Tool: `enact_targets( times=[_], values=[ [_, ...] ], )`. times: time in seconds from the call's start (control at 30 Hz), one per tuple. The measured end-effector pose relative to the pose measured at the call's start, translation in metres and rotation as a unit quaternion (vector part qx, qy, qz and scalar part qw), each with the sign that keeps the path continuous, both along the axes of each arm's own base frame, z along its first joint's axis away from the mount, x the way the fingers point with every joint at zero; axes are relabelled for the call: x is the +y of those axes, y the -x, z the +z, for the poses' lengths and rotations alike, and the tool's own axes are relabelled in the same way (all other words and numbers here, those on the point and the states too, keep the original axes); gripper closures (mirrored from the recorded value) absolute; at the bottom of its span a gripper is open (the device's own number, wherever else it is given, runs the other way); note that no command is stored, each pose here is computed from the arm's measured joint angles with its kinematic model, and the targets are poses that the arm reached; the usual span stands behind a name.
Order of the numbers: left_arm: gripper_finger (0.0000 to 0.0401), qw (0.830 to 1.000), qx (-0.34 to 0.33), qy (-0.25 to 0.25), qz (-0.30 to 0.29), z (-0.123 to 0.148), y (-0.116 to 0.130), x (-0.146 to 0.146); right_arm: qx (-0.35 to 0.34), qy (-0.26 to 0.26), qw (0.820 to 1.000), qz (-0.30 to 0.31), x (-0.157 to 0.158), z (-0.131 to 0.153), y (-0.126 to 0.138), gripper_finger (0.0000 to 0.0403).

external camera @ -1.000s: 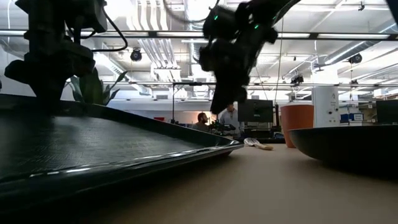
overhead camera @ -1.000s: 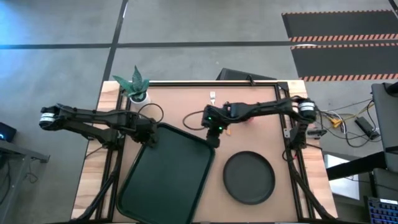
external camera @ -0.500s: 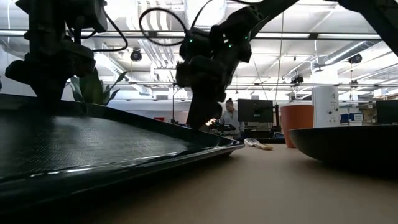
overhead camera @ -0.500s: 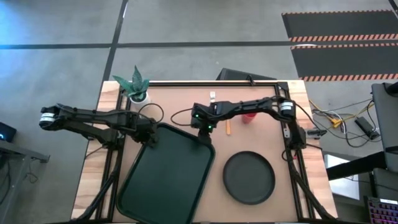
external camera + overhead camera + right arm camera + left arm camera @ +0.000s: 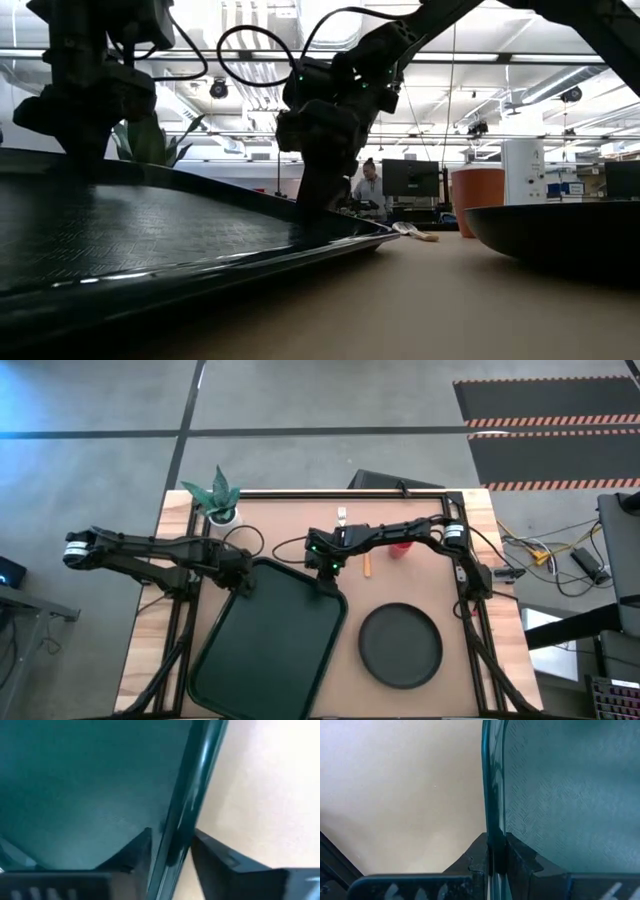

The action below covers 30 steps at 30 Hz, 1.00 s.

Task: Pick and place plate/cup/fork/spoon on tray
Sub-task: Adjust the black serving tray

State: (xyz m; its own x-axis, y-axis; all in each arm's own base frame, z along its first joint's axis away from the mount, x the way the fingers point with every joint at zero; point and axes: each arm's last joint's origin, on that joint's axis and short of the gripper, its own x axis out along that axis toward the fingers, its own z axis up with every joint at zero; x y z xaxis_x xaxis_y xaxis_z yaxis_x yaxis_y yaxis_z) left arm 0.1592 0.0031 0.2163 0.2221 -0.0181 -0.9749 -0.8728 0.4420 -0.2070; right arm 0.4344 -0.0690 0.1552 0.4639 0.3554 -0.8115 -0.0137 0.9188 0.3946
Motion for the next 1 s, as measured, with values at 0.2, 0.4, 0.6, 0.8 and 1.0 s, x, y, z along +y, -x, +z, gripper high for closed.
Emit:
enact_targets(
  times=[0.2, 0.4, 0.6, 0.8, 1.0],
  values=[
    [0.038, 1.0, 0.0, -0.001, 0.002, -0.001, 0.0, 0.0, 0.013, -0.019, 0.999, -0.031, -0.001, 0.001, 0.0, 0.0375],
    [0.038, 1.0, -0.003, -0.004, 0.001, -0.001, -0.001, 0.0, 0.03, -0.019, 0.998, -0.058, 0.001, 0.006, 0.003, 0.0376],
    [0.0366, 1.0, -0.01, -0.018, 0.001, 0.0, -0.002, 0.001, 0.048, 0.04, 0.994, -0.093, 0.012, 0.028, 0.012, 0.0376],
    [0.0362, 0.999, -0.031, -0.036, -0.012, 0.001, -0.005, 0.002, 0.039, 0.058, 0.991, -0.116, 0.016, 0.05, 0.02, 0.0376],
    [0.0361, 0.997, -0.048, -0.06, -0.013, 0.006, -0.007, 0.003, 0.062, 0.077, 0.987, -0.129, 0.016, 0.043, 0.024, 0.0376]
  ],
)
